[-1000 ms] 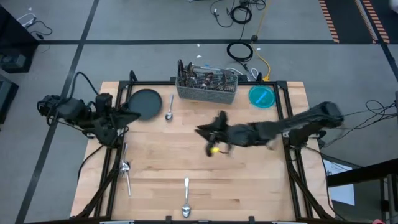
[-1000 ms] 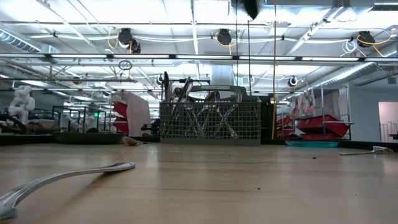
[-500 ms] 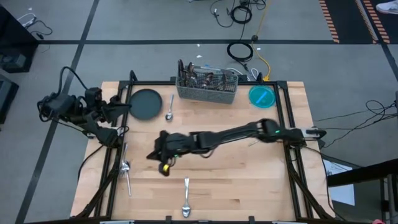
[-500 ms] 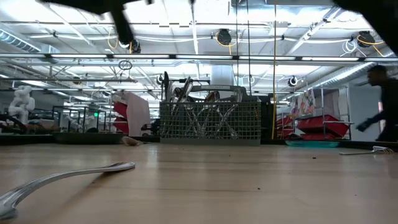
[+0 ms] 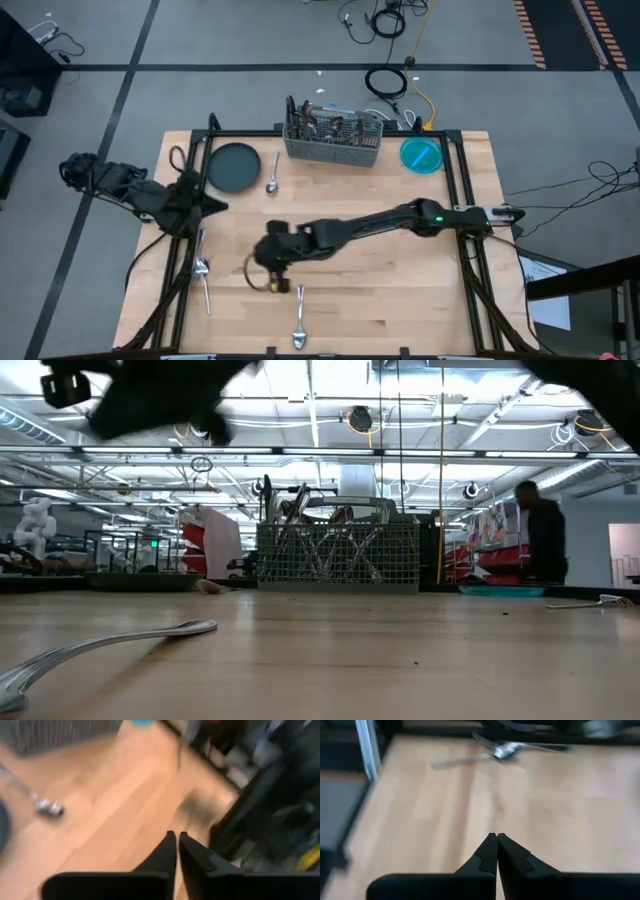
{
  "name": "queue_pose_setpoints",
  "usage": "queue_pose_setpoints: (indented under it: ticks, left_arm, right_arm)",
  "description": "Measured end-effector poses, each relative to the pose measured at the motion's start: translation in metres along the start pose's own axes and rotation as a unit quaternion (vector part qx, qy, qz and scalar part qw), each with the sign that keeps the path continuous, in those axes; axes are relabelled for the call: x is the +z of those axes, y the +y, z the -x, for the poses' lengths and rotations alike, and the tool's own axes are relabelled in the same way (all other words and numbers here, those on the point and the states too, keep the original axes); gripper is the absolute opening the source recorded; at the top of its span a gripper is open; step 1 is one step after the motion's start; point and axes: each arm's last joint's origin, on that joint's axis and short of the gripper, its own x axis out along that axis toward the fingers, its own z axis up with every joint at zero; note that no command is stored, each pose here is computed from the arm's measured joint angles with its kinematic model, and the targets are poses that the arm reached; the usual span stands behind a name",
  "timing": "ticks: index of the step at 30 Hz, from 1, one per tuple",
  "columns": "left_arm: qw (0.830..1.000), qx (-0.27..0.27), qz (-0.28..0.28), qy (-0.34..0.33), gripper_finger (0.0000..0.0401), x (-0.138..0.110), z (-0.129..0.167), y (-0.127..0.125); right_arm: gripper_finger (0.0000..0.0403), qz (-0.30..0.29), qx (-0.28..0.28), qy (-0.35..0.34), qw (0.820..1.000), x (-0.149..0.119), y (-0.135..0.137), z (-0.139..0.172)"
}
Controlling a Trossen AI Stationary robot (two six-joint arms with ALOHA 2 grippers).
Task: Sort silverware
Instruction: Put the fork into the silverware basket
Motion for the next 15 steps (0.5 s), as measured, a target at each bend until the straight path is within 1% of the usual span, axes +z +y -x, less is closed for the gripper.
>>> queue_pose_setpoints:
  ticks: [1, 2, 4, 5, 7, 10, 12, 15]
  left_arm:
    - [1.0, 0.009, -0.01, 0.026, 0.0014, -0.001, -0.001, 0.0]
    - [0.998, 0.015, -0.019, 0.053, 0.0009, -0.003, -0.002, -0.001]
    - [0.991, 0.045, -0.038, 0.118, 0.0008, -0.009, -0.004, 0.002]
    - [0.986, 0.058, -0.045, 0.149, 0.0008, -0.012, -0.006, 0.003]
    - [0.972, 0.075, -0.055, 0.216, 0.0005, -0.019, -0.009, 0.005]
    - [0.938, 0.105, -0.072, 0.324, 0.0004, -0.031, -0.017, 0.006]
    - [0.918, 0.104, -0.106, 0.367, 0.0003, -0.039, -0.025, 0.004]
    - [0.895, 0.105, -0.166, 0.401, 0.0003, -0.05, -0.037, -0.003]
  right_arm:
    - [0.0, 0.026, -0.029, 0.014, 0.999, 0.004, 0.006, 0.019]
    - [0.0, 0.052, -0.052, 0.022, 0.997, 0.01, 0.011, 0.044]
    - [0.0, 0.084, -0.091, 0.027, 0.992, 0.026, 0.012, 0.108]
    - [0.0, 0.087, -0.112, 0.026, 0.99, 0.032, 0.008, 0.141]
    - [0.0, 0.071, -0.155, 0.013, 0.985, 0.04, 0.0, 0.201]
    - [0.0, 0.027, -0.208, -0.006, 0.978, 0.036, -0.003, 0.272]
    - [0.0, -0.005, -0.235, -0.037, 0.971, 0.031, 0.002, 0.314]
    - [0.0, -0.044, -0.286, -0.111, 0.951, 0.02, 0.009, 0.38]
